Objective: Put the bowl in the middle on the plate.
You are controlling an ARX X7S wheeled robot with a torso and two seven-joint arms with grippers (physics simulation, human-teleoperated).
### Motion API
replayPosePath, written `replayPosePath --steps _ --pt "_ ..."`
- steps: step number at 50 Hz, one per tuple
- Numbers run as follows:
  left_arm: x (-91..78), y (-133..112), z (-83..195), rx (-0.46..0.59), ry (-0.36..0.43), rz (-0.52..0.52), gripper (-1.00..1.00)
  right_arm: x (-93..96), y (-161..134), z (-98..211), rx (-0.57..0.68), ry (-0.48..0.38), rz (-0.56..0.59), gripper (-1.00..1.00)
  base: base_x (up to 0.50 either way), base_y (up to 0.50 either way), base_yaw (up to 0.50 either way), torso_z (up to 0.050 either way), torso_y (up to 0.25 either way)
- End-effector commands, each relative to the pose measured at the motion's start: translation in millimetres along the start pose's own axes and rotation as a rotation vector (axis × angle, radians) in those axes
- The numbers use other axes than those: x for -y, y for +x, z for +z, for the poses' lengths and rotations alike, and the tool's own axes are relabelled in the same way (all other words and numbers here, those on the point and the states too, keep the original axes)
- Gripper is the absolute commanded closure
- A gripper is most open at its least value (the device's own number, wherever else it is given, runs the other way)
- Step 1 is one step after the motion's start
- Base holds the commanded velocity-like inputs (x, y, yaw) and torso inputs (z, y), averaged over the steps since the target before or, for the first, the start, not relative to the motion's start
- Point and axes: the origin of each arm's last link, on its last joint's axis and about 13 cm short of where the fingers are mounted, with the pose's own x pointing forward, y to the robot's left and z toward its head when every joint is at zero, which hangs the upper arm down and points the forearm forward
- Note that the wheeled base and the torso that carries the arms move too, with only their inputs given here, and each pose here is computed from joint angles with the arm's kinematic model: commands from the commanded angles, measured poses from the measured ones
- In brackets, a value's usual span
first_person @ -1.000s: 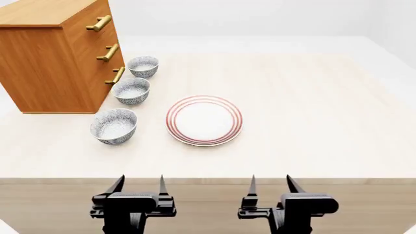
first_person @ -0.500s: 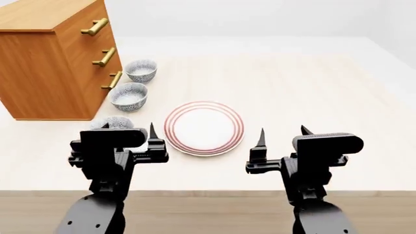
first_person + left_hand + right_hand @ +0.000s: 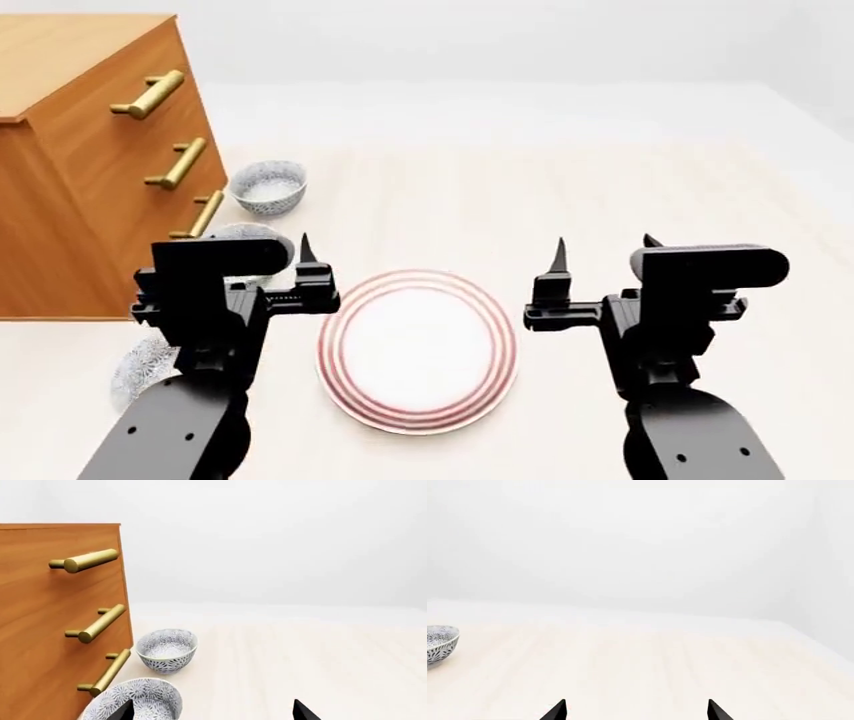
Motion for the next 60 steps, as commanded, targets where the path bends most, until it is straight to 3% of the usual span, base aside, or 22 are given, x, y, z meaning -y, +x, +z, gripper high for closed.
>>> replayPosePath --steps 1,18,33,35,42,44,47,50,60 --pt "-0.5 1.4 0.7 -0.001 0.007 -0.002 -1.0 5.3 0.6 3.5 -0.003 0.027 -0.002 -1.0 0.5 0.0 0.0 0.0 0.0" --pt "-1.1 2.0 2.5 0.01 0.011 -0.001 -1.0 4.1 2.4 1.4 -0.02 0.024 0.0 -1.0 0.49 0.0 0.0 0.0 0.002" --pt "0.2 1.5 2.0 0.005 0.021 -0.002 -1.0 3.3 2.8 1.2 -0.019 0.01 -0.012 -1.0 0.0 0.0 0.0 0.0 0.0" --pt "0.5 1.5 6.2 -0.068 -0.029 0.014 -1.0 3.4 3.8 -0.1 -0.028 0.007 -0.012 -1.0 0.0 0.0 0.0 0.0 0.0" --pt "2.7 -1.5 51.5 -0.12 0.038 -0.017 -1.0 7.1 1.6 1.7 -0.032 0.015 -0.033 -1.0 0.0 0.0 0.0 0.0 0.0" --pt "-0.2 0.7 66.7 -0.195 0.049 -0.048 -1.0 7.7 1.9 1.8 -0.031 0.016 -0.036 -1.0 0.0 0.0 0.0 0.0 0.0" --pt "-5.4 6.6 78.6 -0.235 0.119 0.043 -1.0 8.5 3.1 0.4 -0.036 0.024 -0.038 -1.0 0.0 0.0 0.0 0.0 0.0" --pt "-3.2 6.3 92.5 -0.283 0.146 -0.02 -1.0 7.9 3.1 0.2 -0.039 0.026 -0.036 -1.0 0.0 0.0 0.0 0.0 0.0" --pt "-6.8 33.2 107.5 -0.403 0.113 -0.026 -1.0 8.7 4.6 -1.5 -0.048 0.034 -0.036 -1.0 0.0 0.0 0.0 0.0 0.0"
